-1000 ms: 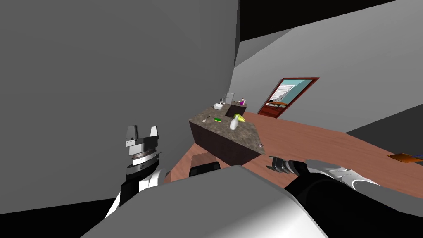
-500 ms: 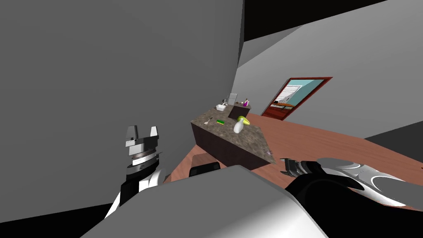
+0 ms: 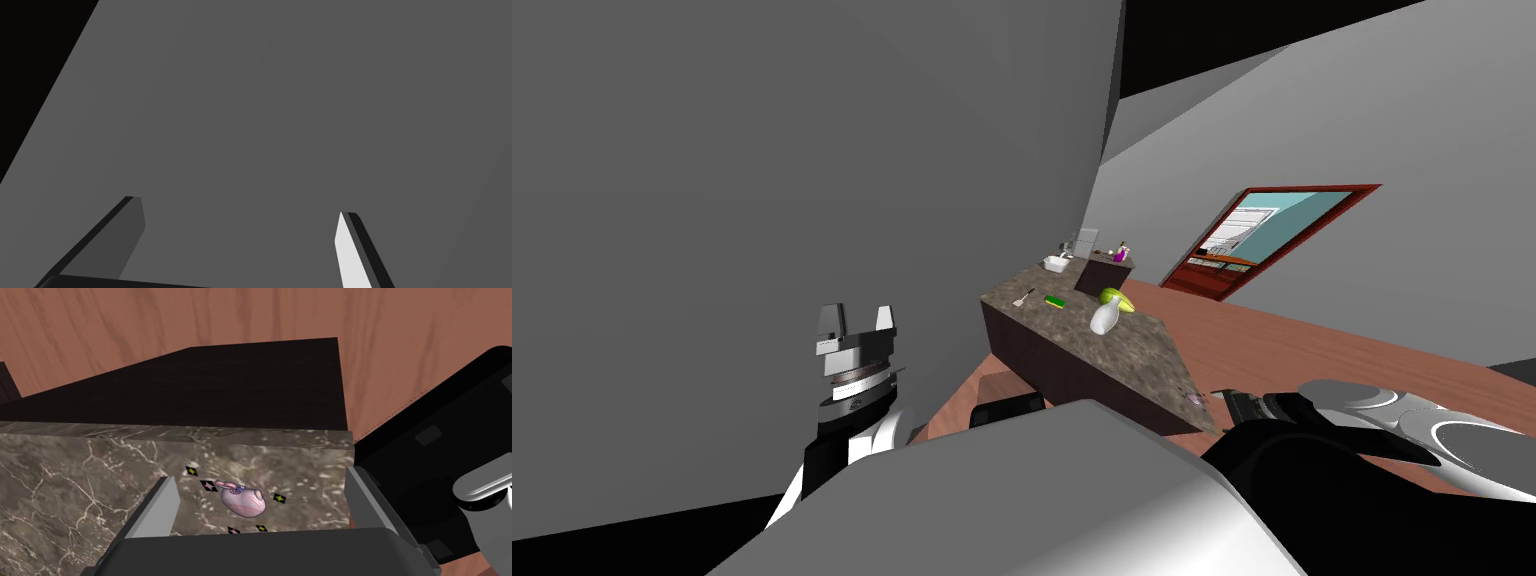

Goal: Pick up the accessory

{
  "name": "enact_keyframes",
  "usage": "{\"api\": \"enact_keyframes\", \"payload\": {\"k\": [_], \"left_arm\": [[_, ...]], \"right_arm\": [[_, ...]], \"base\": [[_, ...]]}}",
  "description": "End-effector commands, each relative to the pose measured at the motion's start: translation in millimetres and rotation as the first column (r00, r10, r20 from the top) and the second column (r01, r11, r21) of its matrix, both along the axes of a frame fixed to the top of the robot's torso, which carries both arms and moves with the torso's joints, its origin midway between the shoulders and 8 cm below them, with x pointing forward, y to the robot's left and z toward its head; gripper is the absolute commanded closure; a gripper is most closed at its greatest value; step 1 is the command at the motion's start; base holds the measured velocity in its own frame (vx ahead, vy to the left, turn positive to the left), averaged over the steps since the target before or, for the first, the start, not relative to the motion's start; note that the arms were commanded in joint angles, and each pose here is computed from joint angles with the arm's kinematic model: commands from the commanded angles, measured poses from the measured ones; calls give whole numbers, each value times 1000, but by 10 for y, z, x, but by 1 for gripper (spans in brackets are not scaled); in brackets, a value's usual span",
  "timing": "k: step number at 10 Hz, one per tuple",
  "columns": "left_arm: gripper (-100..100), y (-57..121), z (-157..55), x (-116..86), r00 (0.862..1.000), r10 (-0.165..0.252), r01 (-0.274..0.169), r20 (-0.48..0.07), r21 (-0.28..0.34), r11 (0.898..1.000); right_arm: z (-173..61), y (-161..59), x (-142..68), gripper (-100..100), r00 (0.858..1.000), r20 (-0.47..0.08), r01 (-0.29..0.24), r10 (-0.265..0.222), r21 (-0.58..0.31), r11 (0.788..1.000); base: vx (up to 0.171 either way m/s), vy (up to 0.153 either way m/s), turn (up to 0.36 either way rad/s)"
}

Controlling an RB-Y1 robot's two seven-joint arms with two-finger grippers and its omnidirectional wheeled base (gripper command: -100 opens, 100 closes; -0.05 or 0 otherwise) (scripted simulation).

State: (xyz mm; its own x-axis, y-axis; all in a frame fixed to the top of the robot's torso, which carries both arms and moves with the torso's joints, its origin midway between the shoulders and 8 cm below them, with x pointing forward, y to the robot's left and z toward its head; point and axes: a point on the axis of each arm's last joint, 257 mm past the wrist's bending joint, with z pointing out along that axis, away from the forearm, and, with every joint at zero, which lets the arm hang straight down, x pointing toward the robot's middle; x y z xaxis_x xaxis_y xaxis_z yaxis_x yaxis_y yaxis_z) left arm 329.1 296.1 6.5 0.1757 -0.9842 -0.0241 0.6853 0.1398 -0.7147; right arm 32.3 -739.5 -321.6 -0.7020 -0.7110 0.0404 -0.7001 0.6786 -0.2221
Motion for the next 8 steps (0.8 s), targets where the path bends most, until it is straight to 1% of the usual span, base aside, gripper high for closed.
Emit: {"api": "enact_keyframes", "payload": {"k": [1, 2, 3, 5, 6, 7, 8], "left_arm": [[0, 0, 0, 0, 1000, 0, 0, 0, 0, 1000], [0, 0, 0, 0, 1000, 0, 0, 0, 0, 1000], [0, 0, 1, 0, 1000, 0, 0, 0, 0, 1000], [0, 0, 1, 0, 1000, 0, 0, 0, 0, 1000], [0, 0, 1, 0, 1000, 0, 0, 0, 0, 1000], [0, 0, 0, 0, 1000, 0, 0, 0, 0, 1000], [0, 0, 1, 0, 1000, 0, 0, 0, 0, 1000]], "right_arm": [[0, 0, 0, -100, 1000, 0, 0, 0, 0, 1000], [4, 0, -6, 0, 1000, -4, -3, 3, 0, 1000], [-92, 24, -88, -100, 1000, -1, 8, -8, 0, 1000], [-215, 61, -191, -100, 1000, 2, 21, -21, 0, 1000], [-178, 52, -162, -100, 1000, 2, 17, -17, 0, 1000], [-183, 50, -167, 100, 1000, 2, 18, -18, -1, 1000], [-191, 61, -179, 100, 1000, -1, 18, -18, 2, 1000]], "base": [[97, -12, 56], [17, -2, -5], [13, -18, 69], [10, -42, 80], [3, -22, 14], [0, 0, 0], [0, 0, 0]]}}
